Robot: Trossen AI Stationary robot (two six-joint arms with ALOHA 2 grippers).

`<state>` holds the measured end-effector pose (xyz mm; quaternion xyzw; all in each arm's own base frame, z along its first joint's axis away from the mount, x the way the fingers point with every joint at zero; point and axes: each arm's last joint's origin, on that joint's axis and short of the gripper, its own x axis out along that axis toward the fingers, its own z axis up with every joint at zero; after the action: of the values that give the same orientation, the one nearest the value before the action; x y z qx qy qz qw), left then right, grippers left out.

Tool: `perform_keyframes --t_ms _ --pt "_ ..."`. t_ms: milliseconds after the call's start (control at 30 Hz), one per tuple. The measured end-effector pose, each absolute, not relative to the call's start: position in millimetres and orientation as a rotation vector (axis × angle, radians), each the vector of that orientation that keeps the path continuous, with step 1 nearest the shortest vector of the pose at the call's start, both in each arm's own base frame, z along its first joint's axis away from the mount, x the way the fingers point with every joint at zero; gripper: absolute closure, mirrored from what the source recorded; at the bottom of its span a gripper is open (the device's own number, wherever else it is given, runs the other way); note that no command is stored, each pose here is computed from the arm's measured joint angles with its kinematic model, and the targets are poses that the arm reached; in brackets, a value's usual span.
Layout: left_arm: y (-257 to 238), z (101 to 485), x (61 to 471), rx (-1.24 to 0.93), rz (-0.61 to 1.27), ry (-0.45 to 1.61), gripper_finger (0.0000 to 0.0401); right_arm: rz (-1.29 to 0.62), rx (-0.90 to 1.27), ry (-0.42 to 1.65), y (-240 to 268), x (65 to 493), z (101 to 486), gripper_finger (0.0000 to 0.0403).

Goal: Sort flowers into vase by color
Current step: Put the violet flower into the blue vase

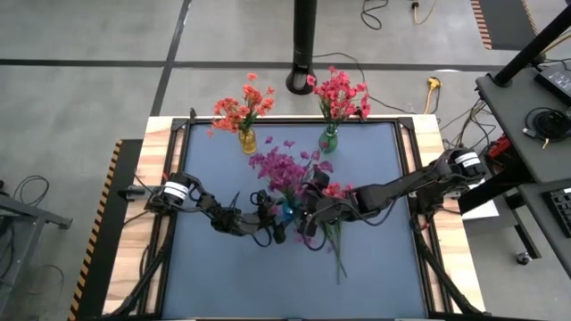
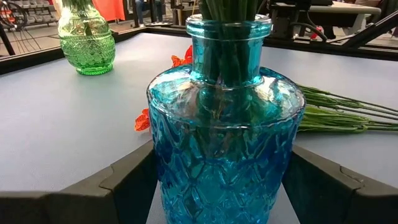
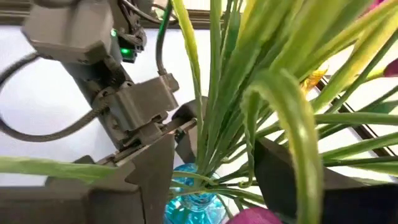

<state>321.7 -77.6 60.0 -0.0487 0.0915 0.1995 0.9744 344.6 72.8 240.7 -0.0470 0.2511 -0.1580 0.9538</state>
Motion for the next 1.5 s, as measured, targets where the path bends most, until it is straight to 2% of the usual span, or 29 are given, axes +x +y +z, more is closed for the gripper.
perform_keyframes --t_ms 267,667,1100,1500 --pt "-78 63 322 -0.099 0.398 0.183 0.0112 -0.308 -0.078 0.498 77 337 251 0.0178" --pt "-80 66 321 -0.092 0.386 0.186 0.0103 -0.298 -0.061 0.466 79 332 266 0.0175" --pt "-80 66 321 -0.088 0.395 0.185 0.0102 -0.292 -0.043 0.479 83 332 272 0.0110" --pt "-80 67 321 -0.077 0.395 0.185 0.0102 -0.286 -0.016 0.492 87 326 291 0.0100"
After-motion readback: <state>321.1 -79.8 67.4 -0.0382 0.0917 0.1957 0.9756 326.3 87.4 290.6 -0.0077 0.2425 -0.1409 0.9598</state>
